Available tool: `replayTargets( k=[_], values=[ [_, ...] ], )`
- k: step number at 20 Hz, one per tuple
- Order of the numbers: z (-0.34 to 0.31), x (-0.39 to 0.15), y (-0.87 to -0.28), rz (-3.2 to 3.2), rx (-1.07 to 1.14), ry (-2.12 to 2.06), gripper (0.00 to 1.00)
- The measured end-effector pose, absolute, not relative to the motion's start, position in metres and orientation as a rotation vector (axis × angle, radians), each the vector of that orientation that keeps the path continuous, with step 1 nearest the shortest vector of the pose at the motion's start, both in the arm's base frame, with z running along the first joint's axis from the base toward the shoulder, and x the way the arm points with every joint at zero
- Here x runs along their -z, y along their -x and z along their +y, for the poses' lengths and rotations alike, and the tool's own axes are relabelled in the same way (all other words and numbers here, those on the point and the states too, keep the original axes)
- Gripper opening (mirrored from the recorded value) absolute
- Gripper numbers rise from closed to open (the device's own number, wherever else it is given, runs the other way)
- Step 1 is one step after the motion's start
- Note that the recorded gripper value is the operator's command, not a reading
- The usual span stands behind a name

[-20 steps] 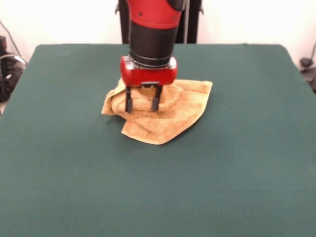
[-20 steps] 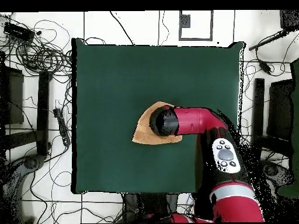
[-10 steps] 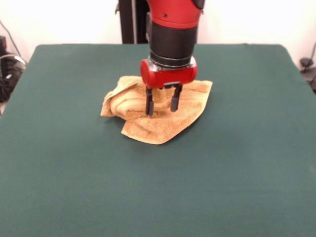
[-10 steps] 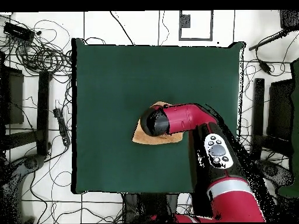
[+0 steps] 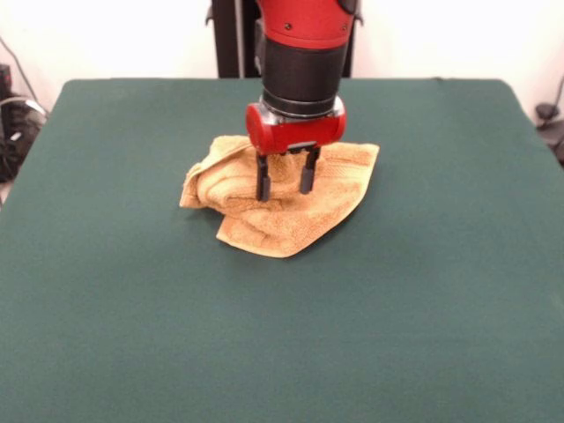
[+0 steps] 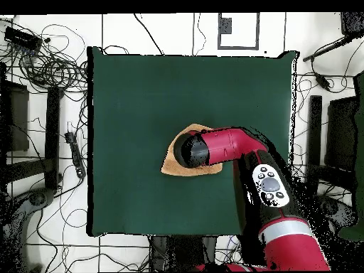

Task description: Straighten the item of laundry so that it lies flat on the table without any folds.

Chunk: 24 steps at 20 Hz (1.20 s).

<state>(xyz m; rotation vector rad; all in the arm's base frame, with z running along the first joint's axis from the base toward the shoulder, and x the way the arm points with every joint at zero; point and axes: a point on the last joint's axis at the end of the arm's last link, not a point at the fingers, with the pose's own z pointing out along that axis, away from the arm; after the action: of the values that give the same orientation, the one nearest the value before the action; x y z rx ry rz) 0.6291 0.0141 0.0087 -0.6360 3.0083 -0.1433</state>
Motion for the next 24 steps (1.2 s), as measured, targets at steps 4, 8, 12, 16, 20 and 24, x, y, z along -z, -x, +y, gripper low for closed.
replayTargets(
  k=[4, 8, 12, 16, 20, 24],
  values=[
    [0.012, -0.009, -0.627, 3.023, 0.145, 0.635, 1.00],
    [0.012, -0.009, -0.624, 3.050, 0.148, 0.639, 1.00],
    [0.011, -0.009, -0.621, 3.074, 0.150, 0.642, 1.00],
    [0.009, -0.009, -0.617, 3.115, 0.156, 0.645, 1.00],
    [0.009, -0.008, -0.622, 3.158, 0.163, 0.644, 1.00],
    [0.009, -0.004, -0.628, 3.182, 0.164, 0.641, 1.00]
  ],
)
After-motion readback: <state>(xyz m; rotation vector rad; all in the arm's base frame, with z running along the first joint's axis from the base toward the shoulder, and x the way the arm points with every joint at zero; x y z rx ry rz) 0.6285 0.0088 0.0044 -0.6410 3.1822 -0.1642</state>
